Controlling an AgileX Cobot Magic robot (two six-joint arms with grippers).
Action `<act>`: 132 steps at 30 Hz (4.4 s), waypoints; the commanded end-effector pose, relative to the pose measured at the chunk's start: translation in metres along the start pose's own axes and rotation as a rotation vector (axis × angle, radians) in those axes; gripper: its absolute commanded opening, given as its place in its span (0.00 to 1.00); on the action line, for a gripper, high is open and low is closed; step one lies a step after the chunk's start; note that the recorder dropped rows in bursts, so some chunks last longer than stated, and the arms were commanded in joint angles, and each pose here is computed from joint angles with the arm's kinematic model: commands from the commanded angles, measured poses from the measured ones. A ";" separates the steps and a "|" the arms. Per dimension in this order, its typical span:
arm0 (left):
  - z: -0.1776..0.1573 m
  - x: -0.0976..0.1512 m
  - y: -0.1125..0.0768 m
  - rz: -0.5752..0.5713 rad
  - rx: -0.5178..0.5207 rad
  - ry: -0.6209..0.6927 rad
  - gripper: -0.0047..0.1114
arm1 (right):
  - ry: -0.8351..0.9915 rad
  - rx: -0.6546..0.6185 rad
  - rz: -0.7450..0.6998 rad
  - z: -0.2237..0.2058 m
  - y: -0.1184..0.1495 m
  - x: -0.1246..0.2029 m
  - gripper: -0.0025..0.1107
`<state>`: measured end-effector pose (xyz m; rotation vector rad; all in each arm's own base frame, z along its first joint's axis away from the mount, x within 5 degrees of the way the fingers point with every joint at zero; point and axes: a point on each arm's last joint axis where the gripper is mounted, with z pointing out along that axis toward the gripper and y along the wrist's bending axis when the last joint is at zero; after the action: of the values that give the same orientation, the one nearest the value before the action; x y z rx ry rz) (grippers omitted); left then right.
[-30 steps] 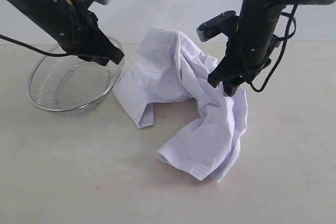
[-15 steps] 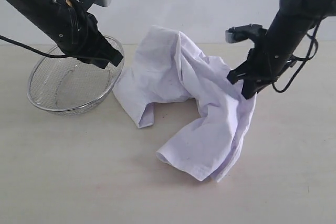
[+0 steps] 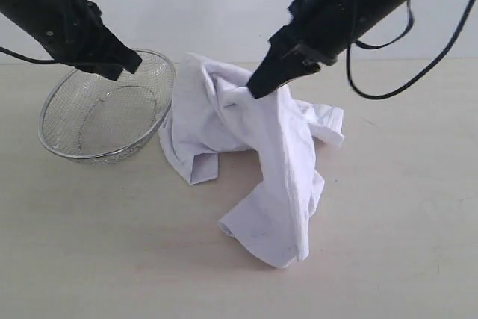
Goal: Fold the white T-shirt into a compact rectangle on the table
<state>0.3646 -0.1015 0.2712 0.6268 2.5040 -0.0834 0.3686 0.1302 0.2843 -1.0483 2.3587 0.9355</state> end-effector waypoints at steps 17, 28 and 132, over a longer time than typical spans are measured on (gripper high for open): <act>-0.033 0.004 0.022 -0.090 -0.005 -0.036 0.08 | 0.160 -0.040 -0.202 0.121 0.068 -0.010 0.59; -0.016 0.006 0.012 -0.080 0.113 0.002 0.08 | 0.237 0.424 -0.219 0.040 0.075 -0.016 0.49; 0.040 0.008 -0.072 0.069 0.262 0.122 0.08 | 0.055 0.330 0.502 0.081 -0.119 0.017 0.77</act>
<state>0.3471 -0.1694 0.2277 0.8547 2.6073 -0.3614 0.4520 0.1145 0.1695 -0.3890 2.7783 0.6373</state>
